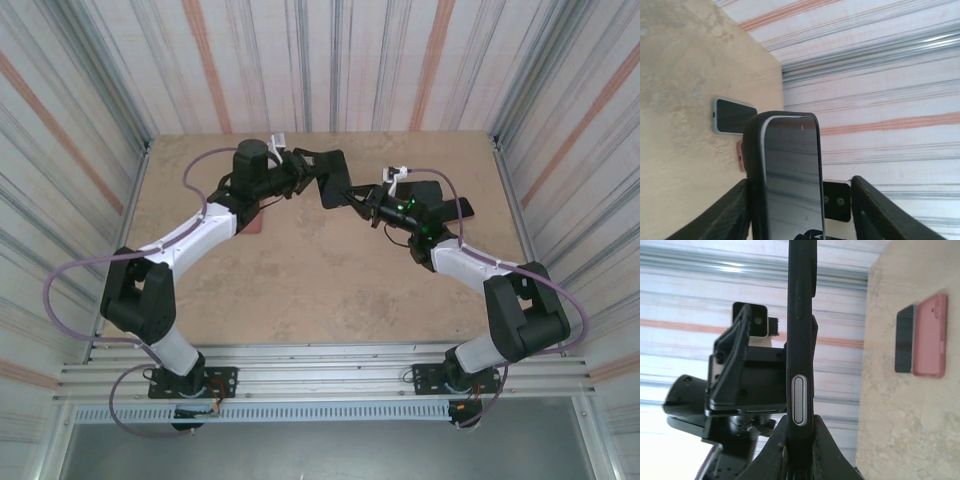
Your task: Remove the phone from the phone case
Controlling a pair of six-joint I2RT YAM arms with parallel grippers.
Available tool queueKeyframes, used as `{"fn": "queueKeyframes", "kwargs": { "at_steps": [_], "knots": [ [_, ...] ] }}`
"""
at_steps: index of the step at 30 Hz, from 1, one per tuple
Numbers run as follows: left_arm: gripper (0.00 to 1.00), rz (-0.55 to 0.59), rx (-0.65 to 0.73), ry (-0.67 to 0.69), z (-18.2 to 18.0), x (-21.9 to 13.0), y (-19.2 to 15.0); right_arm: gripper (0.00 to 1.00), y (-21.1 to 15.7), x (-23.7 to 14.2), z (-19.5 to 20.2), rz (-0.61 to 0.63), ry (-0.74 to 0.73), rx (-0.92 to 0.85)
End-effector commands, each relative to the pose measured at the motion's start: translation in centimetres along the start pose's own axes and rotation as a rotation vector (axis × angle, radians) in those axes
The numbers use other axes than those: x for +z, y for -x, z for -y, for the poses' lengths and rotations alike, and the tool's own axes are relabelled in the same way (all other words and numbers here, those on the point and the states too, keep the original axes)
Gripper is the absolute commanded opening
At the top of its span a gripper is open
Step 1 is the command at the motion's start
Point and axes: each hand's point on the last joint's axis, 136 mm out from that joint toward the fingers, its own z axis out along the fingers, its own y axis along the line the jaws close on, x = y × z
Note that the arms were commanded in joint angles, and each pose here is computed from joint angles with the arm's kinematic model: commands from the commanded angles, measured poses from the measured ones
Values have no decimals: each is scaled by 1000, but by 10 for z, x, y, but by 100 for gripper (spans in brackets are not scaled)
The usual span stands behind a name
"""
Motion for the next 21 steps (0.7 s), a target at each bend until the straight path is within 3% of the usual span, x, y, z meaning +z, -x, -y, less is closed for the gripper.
{"fn": "queueKeyframes", "kwargs": {
  "at_steps": [1, 4, 13, 21],
  "knots": [
    [49, -32, 46, -121, 25, 3, 6, 0, 0, -5, -29, 1, 94, 10],
    [42, -53, 43, -144, 25, 10, 7, 0, -1, -5, -32, -6, 108, 21],
    [35, -70, 44, -200, 35, 19, 14, 0, -6, -5, -34, -41, 111, 40],
    [18, -58, 27, -200, 29, 16, 20, 0, -8, -7, -33, -53, 106, 48]
  ]
}}
